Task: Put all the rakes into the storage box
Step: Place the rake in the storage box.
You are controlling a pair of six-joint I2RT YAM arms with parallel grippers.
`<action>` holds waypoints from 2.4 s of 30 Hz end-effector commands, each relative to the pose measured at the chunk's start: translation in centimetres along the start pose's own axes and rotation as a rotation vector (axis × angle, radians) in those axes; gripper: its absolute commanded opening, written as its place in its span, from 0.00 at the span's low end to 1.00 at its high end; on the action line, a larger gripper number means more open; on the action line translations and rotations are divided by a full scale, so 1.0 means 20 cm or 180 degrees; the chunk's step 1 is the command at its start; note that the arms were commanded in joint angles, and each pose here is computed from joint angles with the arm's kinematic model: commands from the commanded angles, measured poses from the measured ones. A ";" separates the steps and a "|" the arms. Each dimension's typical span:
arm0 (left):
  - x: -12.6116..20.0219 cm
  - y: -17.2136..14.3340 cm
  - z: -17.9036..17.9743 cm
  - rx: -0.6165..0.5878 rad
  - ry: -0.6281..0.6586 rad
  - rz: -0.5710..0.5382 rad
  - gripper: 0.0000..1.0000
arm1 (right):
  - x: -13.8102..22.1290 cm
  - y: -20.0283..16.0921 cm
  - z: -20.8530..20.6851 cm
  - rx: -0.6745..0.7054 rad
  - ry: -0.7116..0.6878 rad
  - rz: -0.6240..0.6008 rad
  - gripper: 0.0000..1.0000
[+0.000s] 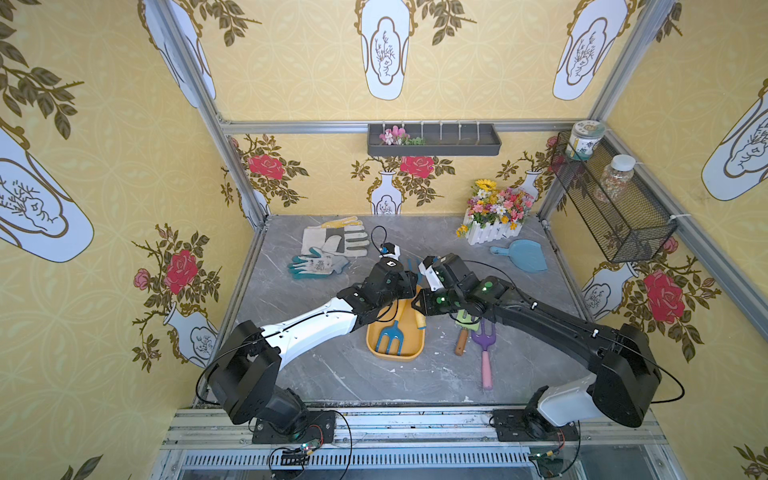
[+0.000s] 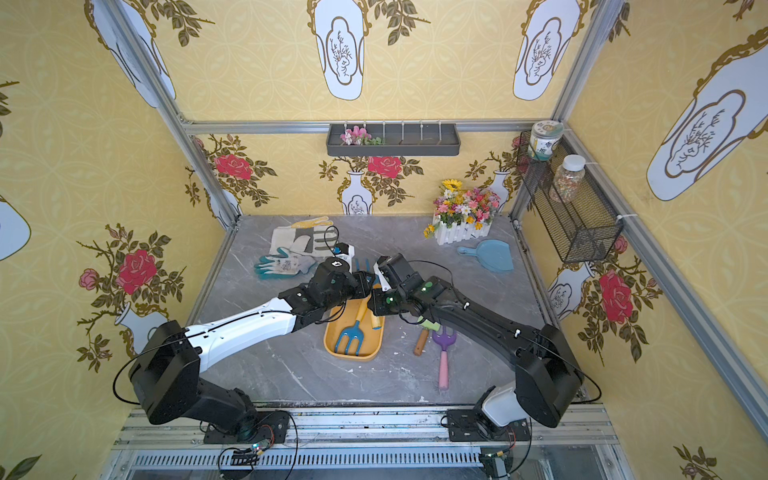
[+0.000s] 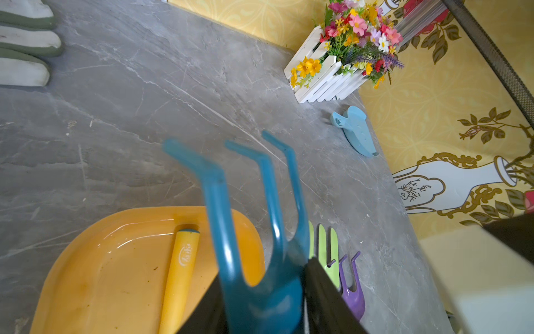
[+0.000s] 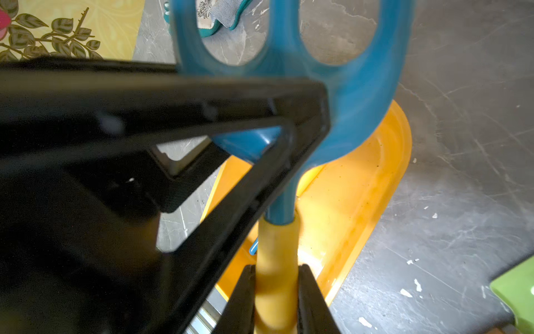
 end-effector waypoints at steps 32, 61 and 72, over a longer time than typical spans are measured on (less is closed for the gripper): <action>-0.06 -0.21 0.21 -0.0290 0.0202 0.0410 0.00 | 0.06 -0.04 -0.10 -0.0183 -0.0457 -0.0243 0.61; -0.16 -0.33 0.23 -0.0363 0.0260 0.0679 0.54 | 0.04 -0.31 -0.39 -0.0932 -0.1233 0.0114 0.63; -0.11 -0.27 0.18 -0.0365 0.0191 0.0511 0.64 | 0.04 -0.52 -0.51 -0.1131 -0.1620 0.0449 0.71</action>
Point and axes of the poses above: each gripper's point midway between its finger pads, its own x axis back along the fingers, its own z axis along the line the jaws close on, y = z × x, the point moved 5 cm from there along x, back along the fingers, and after that the axes turned 13 degrees about x, right-handed, at the moved point
